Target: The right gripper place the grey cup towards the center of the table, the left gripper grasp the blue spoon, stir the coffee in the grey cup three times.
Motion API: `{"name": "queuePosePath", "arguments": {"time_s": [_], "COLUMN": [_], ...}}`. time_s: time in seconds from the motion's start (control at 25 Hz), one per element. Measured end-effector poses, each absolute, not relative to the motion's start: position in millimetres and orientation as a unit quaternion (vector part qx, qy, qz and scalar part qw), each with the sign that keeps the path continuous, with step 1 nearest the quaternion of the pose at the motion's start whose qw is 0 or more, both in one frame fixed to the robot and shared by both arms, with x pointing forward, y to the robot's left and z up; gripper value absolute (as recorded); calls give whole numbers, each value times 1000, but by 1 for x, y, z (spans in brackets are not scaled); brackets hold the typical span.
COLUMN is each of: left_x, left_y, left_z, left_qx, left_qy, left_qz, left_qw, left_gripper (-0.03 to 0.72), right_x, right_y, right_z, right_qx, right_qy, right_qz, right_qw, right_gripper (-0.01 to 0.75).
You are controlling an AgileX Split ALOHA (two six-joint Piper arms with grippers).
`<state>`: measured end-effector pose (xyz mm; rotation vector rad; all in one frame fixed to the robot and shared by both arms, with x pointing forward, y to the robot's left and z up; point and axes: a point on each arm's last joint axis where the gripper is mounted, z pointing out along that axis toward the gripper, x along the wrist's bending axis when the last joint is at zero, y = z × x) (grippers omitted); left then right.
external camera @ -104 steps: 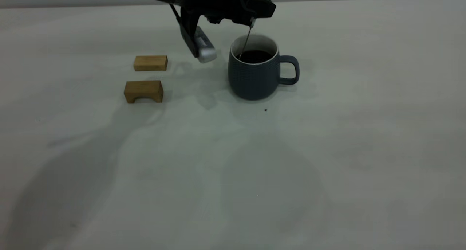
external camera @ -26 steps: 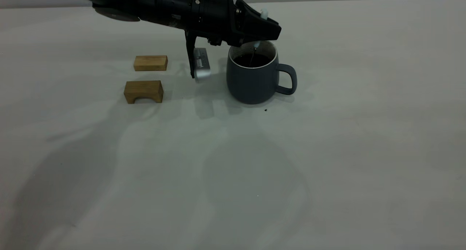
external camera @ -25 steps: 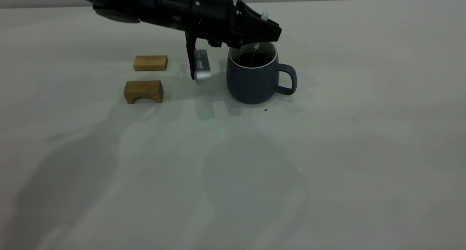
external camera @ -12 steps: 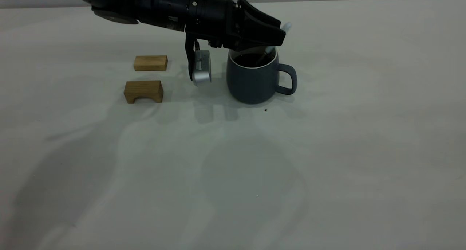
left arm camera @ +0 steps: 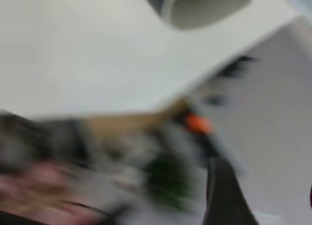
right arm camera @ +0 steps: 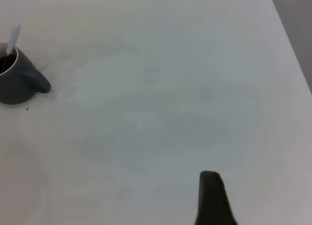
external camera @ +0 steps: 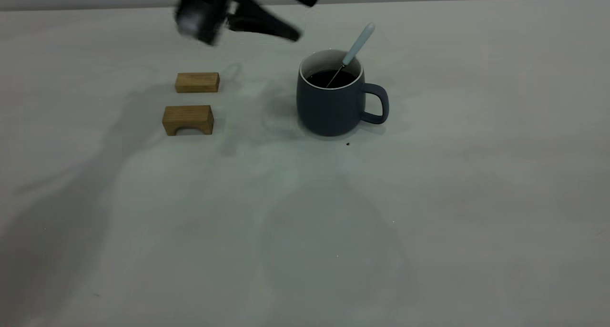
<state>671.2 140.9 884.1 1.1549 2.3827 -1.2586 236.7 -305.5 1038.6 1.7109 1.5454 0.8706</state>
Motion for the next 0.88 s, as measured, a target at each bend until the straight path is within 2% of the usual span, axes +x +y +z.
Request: {"name": "queuePosePath", "arguments": {"time_s": [0.16,0.4,0.68,0.88], "left_x": [661,648,591,541], "left_y": [167,201,238,252], "left_z": [919,1000,1139,1188], "left_qx": [570,668,721,739], "left_qy": [772,737,665,619], "left_qz": [-269,-72,144,210], "left_qw": [80,70,128,160], "left_gripper": [443,409,405,405], "right_x": [237,237,237,237], "right_y": [-305,-305,-305,-305], "right_z": [1039,1039,1039,1039], "right_qx": [655,655,655,655], "right_qy": [591,591,591,591], "right_qz": [333,333,333,333], "right_qw": [332,332,332,332], "right_gripper": [535,535,535,535]}}
